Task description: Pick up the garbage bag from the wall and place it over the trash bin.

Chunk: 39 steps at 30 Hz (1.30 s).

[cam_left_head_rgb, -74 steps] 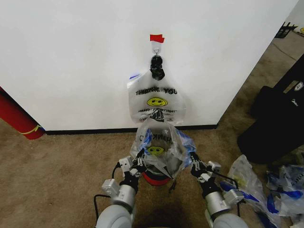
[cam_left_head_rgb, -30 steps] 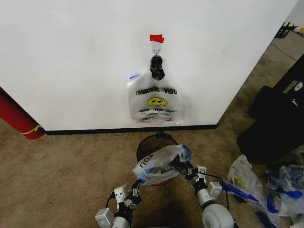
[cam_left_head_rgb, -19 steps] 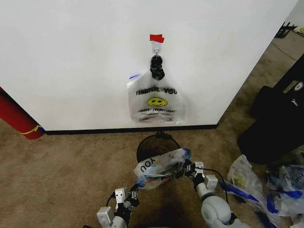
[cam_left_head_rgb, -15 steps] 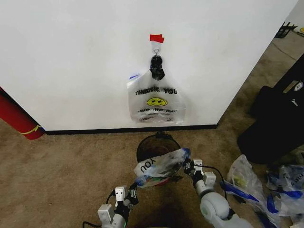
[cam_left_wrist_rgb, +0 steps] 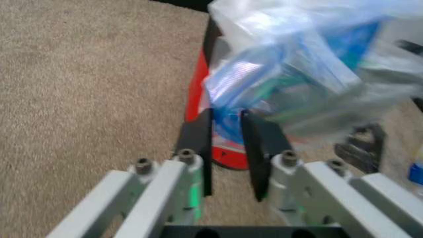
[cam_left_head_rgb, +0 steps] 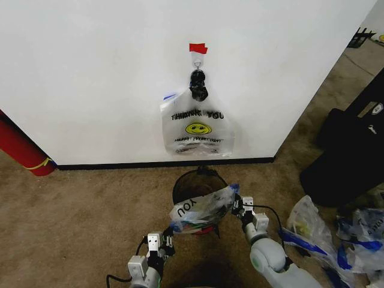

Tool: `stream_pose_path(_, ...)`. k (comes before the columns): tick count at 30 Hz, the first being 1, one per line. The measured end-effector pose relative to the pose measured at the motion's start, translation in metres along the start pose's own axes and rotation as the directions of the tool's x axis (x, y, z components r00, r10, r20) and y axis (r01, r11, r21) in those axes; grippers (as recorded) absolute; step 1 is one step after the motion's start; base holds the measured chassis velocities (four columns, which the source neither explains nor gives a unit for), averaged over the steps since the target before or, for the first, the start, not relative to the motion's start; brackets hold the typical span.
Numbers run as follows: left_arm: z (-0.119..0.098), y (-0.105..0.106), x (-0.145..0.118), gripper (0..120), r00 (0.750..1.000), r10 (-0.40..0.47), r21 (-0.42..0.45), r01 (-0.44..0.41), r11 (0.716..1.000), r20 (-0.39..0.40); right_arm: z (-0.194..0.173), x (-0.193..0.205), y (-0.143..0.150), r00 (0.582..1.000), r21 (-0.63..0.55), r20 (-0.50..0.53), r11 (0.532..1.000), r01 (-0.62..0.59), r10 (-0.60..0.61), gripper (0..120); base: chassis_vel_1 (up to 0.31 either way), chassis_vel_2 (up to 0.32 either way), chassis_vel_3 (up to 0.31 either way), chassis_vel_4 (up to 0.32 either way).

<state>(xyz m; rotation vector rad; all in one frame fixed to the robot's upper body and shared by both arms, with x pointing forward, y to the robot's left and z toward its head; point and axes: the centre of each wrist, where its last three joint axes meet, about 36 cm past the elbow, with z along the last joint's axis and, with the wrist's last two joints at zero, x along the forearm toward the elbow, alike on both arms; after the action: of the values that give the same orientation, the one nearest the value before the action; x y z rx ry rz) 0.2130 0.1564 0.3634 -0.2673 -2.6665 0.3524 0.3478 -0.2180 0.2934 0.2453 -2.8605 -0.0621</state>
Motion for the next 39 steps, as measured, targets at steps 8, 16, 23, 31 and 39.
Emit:
stream_pose_path(8,0.002,-0.009,0.027,54,0.997,0.002,-0.043,0.001,0.999,0.076,0.011,0.035,-0.015,0.997,0.039,0.082,0.999,0.011,-0.015,25,0.0,0.0,0.0,0.0)
stream_pose_path(16,-0.015,-0.015,0.043,82,0.981,0.018,-0.041,-0.011,0.999,0.193,0.002,0.059,-0.032,0.983,0.028,0.185,1.0,-0.005,0.0,55,0.0,0.0,0.0,0.0)
stream_pose_path(23,-0.035,-0.007,0.024,100,0.965,0.024,-0.031,-0.017,0.999,0.26,-0.016,0.079,-0.039,0.96,-0.007,0.278,1.0,-0.024,0.025,80,0.0,0.0,0.0,0.0)
stream_pose_path(31,-0.087,0.017,-0.013,100,0.948,0.075,-0.083,-0.052,0.995,0.31,-0.043,0.117,-0.033,0.943,-0.043,0.33,0.998,-0.04,0.052,100,0.0,0.0,0.0,0.0)
stream_pose_path(39,-0.128,0.042,-0.057,100,0.948,0.246,-0.215,-0.202,0.955,0.202,-0.061,0.159,-0.021,0.923,-0.035,0.375,0.997,-0.072,0.08,100,0.0,0.0,0.0,0.0)
